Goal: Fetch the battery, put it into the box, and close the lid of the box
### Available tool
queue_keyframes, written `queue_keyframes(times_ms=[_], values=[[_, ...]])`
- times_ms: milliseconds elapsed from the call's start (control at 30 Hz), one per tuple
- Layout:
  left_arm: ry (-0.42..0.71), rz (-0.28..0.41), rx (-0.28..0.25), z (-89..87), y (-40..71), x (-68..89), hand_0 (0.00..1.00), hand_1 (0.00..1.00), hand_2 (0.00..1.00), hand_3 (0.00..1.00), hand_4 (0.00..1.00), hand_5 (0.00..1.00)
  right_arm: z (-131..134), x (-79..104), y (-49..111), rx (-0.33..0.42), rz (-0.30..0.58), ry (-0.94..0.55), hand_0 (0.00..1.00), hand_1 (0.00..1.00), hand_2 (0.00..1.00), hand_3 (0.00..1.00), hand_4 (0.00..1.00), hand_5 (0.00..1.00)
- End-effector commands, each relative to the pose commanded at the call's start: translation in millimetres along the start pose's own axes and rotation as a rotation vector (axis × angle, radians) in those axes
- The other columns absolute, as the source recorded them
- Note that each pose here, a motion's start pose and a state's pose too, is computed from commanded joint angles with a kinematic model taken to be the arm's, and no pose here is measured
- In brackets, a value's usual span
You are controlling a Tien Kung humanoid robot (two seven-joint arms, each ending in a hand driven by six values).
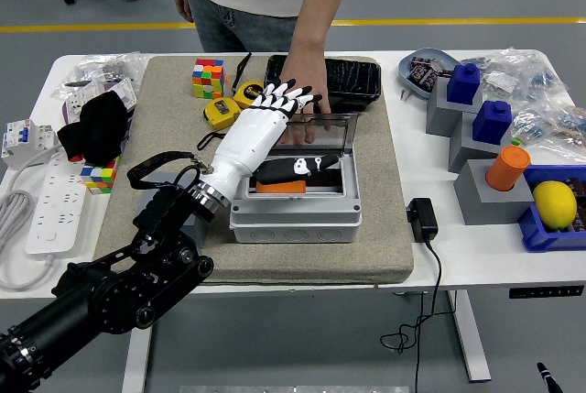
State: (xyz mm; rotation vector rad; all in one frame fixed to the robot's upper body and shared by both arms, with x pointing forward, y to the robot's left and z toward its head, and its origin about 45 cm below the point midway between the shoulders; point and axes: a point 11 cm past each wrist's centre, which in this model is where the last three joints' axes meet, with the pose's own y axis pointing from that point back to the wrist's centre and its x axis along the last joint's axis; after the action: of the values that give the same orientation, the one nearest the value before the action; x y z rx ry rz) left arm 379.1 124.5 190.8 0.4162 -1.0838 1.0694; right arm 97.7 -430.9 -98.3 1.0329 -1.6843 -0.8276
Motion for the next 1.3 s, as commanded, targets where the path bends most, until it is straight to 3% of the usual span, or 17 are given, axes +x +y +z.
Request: queue_keyframes(times_ms=[100,133,300,333,800,1100,1300], values=[[-0.021,-0.006,0.012,-1.1,0.9,-0.6,0.998,0.998,0.973,0.879,0.998,0.998,0,-0.1,0.0,0.000,0.000,-0.001,0.865,0.826,0.774,0.788,0.998,0.998],[-0.027,-0.011,0.017,-1.7,1.3,-1.3,0.998,0.998,0.904,0.676,0.998,0.998,0,-0.1,0.0,0.000,0.000,-0.001,0.865,0.826,0.774,0.788,0.998,0.998],[-0.084,-0.041,0.023,-1.5,4.6,-4.5,0.998,0.998,0.904,0.676,0.998,0.998,0,0.4,0.0,0.000,0.001,-0.003,0.865,0.826,0.774,0.788,0.998,0.998],[-0.094,-0.044,0.018,-0.1,5.2,-4.7,0.998,0.998,0.849,0.525,0.998,0.998,1,0.4,0.0,-0.001,0.002,-0.003,0.865,0.826,0.774,0.788,0.998,0.998],[-0.122,-0.051,-0.056,19.3,8.4,-2.9,0.998,0.982,0.818,0.482,0.998,0.998,0,1.4,-0.1,0.000,0.004,-0.007,0.866,0.827,0.774,0.788,0.998,0.998],[-0.116,-0.091,-0.113,35.5,16.2,-10.2,0.998,0.970,0.807,0.474,0.998,0.998,-1,1.6,-0.2,0.003,0.004,-0.009,0.866,0.826,0.774,0.788,0.998,0.998],[-0.113,-0.118,-0.107,35.3,19.4,-16.4,0.998,0.959,0.802,0.468,0.998,0.998,-1,1.3,-0.1,0.002,0.004,-0.010,0.866,0.826,0.775,0.788,0.998,0.998]])
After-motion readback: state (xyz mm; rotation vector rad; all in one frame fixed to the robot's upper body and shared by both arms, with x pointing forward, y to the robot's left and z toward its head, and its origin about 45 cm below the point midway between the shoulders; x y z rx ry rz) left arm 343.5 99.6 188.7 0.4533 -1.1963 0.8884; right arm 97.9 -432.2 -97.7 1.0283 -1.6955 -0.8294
